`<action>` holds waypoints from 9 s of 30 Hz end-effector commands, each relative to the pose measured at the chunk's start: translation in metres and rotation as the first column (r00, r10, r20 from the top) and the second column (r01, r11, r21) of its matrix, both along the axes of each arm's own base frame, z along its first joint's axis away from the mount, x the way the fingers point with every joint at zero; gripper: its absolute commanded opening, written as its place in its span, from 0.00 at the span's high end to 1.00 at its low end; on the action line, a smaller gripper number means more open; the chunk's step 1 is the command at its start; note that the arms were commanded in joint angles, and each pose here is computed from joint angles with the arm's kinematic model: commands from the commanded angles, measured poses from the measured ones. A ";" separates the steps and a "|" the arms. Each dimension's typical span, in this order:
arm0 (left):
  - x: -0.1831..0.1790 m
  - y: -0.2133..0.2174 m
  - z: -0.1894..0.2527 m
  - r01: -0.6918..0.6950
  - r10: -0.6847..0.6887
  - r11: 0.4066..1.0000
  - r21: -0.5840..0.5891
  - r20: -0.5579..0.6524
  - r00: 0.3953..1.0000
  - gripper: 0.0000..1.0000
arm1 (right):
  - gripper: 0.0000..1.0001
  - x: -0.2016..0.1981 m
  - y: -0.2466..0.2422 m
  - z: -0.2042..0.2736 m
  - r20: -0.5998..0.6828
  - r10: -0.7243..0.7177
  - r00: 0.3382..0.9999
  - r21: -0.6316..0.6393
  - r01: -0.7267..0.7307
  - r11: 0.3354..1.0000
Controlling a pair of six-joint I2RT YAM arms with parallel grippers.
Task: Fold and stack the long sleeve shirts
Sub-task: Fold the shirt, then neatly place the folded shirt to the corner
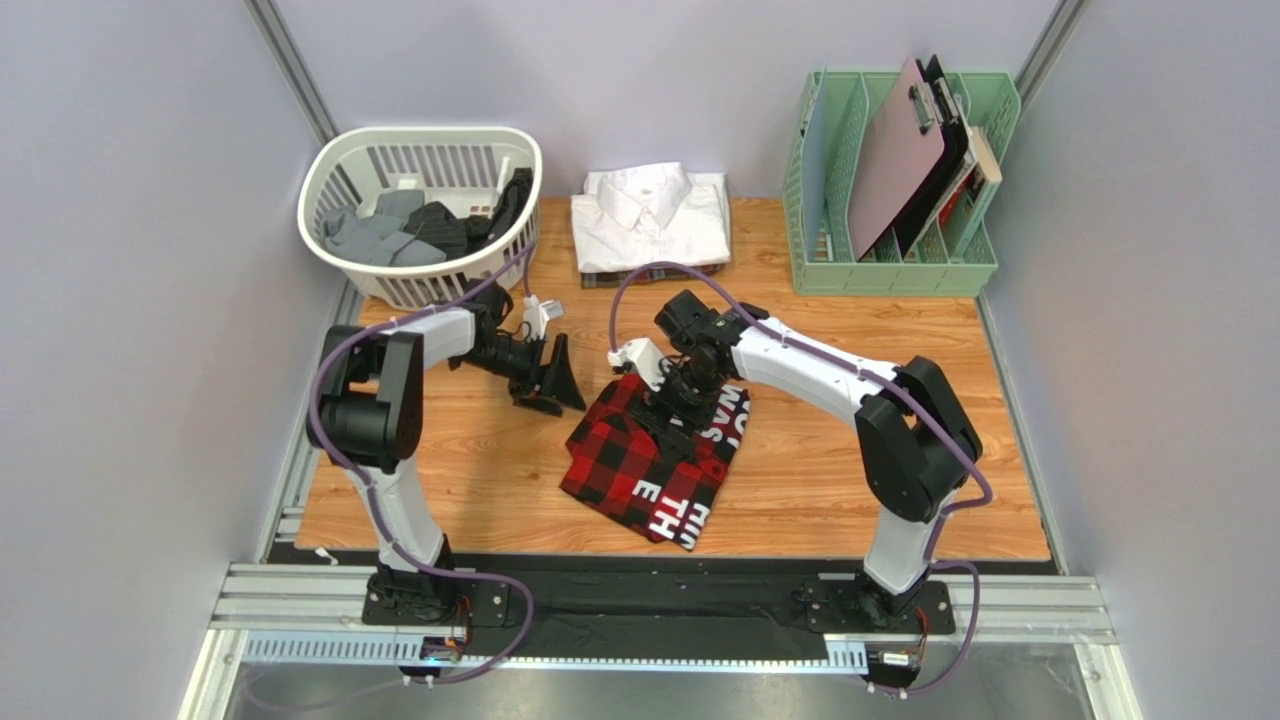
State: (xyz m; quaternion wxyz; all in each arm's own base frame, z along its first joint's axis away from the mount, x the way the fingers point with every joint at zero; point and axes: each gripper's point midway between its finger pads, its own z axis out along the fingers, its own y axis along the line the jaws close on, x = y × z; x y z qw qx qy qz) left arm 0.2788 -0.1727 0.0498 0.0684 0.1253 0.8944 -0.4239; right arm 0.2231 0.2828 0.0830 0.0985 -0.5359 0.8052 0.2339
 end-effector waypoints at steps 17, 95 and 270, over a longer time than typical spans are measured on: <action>0.007 -0.047 -0.039 0.120 -0.129 0.989 -0.081 -0.117 0.985 0.25 | 0.18 0.019 -0.032 -0.054 -0.167 -0.187 0.968 -0.112 0.170 0.979; -0.013 -0.071 0.022 0.587 -0.857 0.483 0.650 0.212 0.470 0.71 | 0.23 0.012 -0.169 0.020 -0.371 -0.635 0.678 0.041 0.694 0.718; 0.272 -0.034 0.215 -0.420 0.023 0.885 0.199 0.884 0.468 1.00 | 1.00 0.349 -0.093 0.174 0.277 -0.796 0.538 0.538 0.600 0.592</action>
